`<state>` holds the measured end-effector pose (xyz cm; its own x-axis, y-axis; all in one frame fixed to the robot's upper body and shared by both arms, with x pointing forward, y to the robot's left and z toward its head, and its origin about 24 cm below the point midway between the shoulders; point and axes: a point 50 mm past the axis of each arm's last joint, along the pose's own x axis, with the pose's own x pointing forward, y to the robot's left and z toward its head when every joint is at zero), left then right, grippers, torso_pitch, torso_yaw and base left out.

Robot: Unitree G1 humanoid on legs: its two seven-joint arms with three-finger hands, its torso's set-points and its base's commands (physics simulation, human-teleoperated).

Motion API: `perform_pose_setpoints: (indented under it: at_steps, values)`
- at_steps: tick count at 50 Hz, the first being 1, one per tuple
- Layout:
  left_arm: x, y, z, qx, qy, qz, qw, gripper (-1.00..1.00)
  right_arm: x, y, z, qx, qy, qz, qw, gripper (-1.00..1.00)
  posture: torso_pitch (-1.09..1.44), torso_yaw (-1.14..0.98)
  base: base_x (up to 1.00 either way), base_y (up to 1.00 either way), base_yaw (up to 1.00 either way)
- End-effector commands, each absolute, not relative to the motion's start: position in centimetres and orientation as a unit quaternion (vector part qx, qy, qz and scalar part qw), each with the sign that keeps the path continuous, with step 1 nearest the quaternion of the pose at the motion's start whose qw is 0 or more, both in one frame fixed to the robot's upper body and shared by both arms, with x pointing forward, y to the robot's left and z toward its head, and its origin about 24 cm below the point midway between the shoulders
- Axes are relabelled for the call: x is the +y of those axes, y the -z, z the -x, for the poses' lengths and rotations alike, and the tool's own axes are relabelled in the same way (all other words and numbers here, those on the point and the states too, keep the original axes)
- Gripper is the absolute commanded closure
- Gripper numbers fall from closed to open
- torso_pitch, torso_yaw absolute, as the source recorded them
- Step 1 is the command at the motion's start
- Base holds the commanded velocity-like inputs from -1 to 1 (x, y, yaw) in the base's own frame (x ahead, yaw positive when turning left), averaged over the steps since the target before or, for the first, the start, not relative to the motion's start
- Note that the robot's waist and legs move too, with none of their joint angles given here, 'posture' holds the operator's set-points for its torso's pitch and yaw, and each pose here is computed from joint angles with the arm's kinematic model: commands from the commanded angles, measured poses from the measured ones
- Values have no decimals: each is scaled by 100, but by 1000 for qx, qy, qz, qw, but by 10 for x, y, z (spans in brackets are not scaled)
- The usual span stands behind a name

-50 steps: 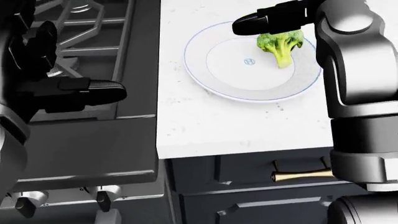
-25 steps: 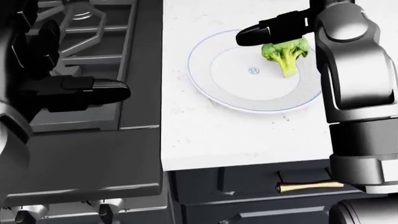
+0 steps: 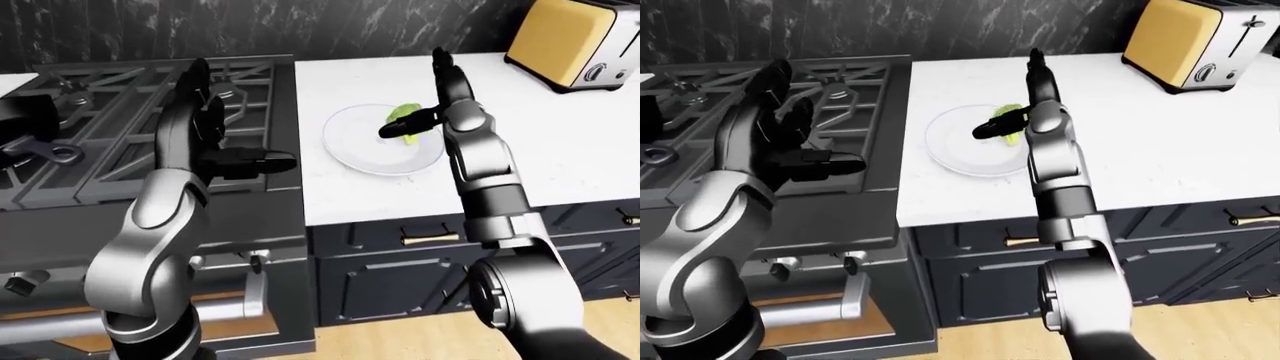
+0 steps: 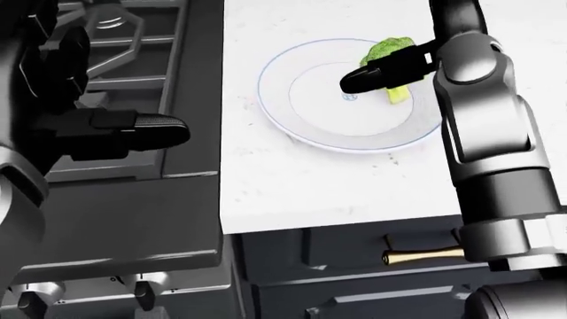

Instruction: Pick the broccoli from the plate and place it in the pan.

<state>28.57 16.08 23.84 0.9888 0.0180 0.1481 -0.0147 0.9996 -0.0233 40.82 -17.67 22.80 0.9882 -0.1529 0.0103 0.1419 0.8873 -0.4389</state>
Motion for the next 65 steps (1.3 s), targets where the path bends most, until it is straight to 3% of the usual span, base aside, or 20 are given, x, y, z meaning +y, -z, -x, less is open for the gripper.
perform_pose_setpoints:
  at_steps: [1, 54, 63, 65]
  values:
    - [161, -253, -282, -115, -7, 12, 993, -100, -174, -257, -407, -46, 85, 230, 968, -100, 0, 0, 0, 0, 0]
    - [162, -255, -281, -121, -8, 7, 993, -100, -174, -245, -425, -28, 102, 275, 955, -100, 0, 0, 0, 0, 0]
    - [162, -256, -281, -120, -8, 8, 993, -100, -176, -243, -426, -24, 107, 289, 951, -80, 0, 0, 0, 0, 0]
    - [162, -256, -281, -120, -8, 8, 993, -100, -177, -243, -426, -24, 108, 291, 950, -86, 0, 0, 0, 0, 0]
